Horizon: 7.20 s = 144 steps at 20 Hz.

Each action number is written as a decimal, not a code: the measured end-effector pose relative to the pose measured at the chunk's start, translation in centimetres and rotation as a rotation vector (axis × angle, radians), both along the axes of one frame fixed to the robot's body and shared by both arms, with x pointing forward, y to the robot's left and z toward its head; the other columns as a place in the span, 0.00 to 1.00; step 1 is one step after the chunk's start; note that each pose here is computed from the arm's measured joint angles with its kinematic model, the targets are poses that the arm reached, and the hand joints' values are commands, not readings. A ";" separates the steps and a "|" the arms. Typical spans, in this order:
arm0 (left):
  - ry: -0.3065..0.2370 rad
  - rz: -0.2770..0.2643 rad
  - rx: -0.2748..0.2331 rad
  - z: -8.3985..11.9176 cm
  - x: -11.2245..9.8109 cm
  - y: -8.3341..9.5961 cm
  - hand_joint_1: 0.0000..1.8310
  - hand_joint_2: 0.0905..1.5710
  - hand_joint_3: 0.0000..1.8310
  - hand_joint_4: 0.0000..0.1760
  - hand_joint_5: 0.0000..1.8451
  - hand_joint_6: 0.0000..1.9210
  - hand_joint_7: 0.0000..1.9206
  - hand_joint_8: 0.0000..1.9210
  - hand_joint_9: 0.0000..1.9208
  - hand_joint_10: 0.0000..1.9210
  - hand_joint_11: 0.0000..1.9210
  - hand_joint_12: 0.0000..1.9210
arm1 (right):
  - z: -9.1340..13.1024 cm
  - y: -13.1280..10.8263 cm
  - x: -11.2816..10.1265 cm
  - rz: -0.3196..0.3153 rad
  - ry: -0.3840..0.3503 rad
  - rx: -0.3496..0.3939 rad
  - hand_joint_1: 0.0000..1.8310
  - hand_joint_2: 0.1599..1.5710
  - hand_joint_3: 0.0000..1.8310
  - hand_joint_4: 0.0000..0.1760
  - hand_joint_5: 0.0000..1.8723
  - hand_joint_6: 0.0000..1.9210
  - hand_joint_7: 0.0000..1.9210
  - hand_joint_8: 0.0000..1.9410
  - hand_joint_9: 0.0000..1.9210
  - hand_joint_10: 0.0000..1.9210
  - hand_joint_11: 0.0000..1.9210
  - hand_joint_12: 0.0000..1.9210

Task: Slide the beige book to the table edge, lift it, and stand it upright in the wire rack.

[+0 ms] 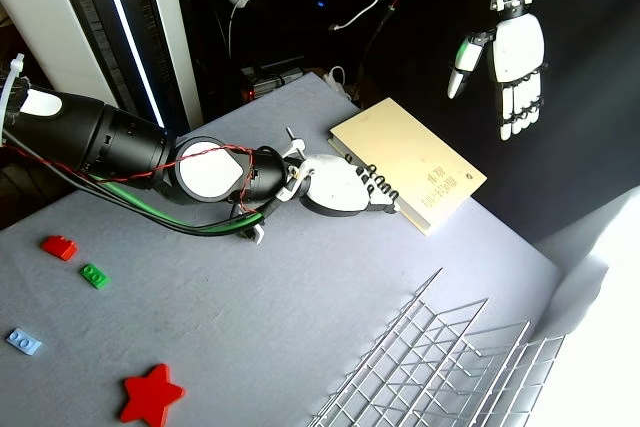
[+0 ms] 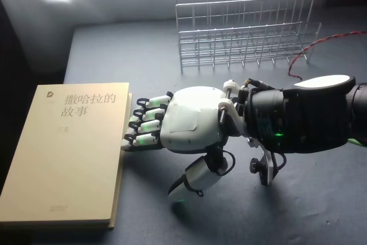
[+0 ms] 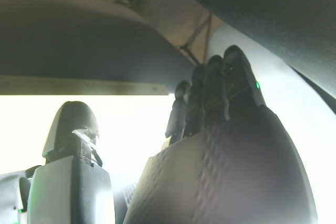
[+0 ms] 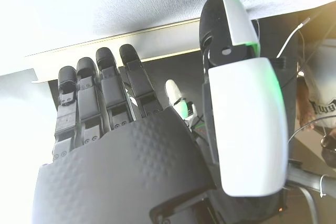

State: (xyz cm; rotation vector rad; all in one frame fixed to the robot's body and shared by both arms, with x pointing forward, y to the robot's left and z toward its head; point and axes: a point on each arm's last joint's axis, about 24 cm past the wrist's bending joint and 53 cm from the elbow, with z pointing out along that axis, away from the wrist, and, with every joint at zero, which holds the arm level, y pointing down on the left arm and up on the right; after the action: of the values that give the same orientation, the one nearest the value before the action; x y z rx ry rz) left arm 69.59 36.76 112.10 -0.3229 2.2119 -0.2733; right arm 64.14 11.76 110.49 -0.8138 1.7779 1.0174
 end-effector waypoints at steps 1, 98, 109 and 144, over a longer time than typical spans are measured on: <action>-0.002 0.004 -0.007 0.0 0.1 0.0 0.31 0.70 0.00 0.29 0.01 0.00 0.02 0.00 0.01 0.00 0.00 0.00 | 0.0 0.1 0.0 0.001 -0.006 -0.003 0.16 0.65 0.00 0.00 0.06 0.00 0.08 0.00 0.06 0.00 0.00 0.16; 0.052 0.730 -1.101 -10.0 1.9 0.4 0.46 0.60 0.00 0.33 0.05 0.01 0.05 0.00 0.05 0.01 0.00 0.18 | 10.0 -17.6 -6.6 -0.021 0.045 0.173 0.22 0.62 0.00 0.00 0.07 0.00 0.08 0.00 0.07 0.00 0.00 0.18; 0.052 0.744 -1.141 -9.6 2.9 -0.7 0.43 0.62 0.00 0.21 0.04 0.00 0.05 0.00 0.04 0.01 0.00 0.16 | 10.0 -17.6 -6.6 -0.017 0.024 0.164 0.20 0.64 0.00 0.00 0.05 0.00 0.08 0.00 0.07 0.00 0.00 0.17; 0.091 0.735 -1.163 -11.0 3.0 -3.2 0.53 0.62 0.00 0.00 0.17 0.01 0.16 0.01 0.15 0.02 0.00 0.42 | 9.5 -17.4 -6.9 -0.004 -0.011 0.137 0.16 0.65 0.00 0.00 0.05 0.00 0.08 0.00 0.09 0.00 0.00 0.19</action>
State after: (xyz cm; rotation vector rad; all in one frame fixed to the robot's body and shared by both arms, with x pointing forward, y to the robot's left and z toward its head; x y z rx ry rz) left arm 72.58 33.60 101.15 -1.7203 1.6223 -1.1065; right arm 57.24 -5.64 119.96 -0.7296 1.6797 1.1170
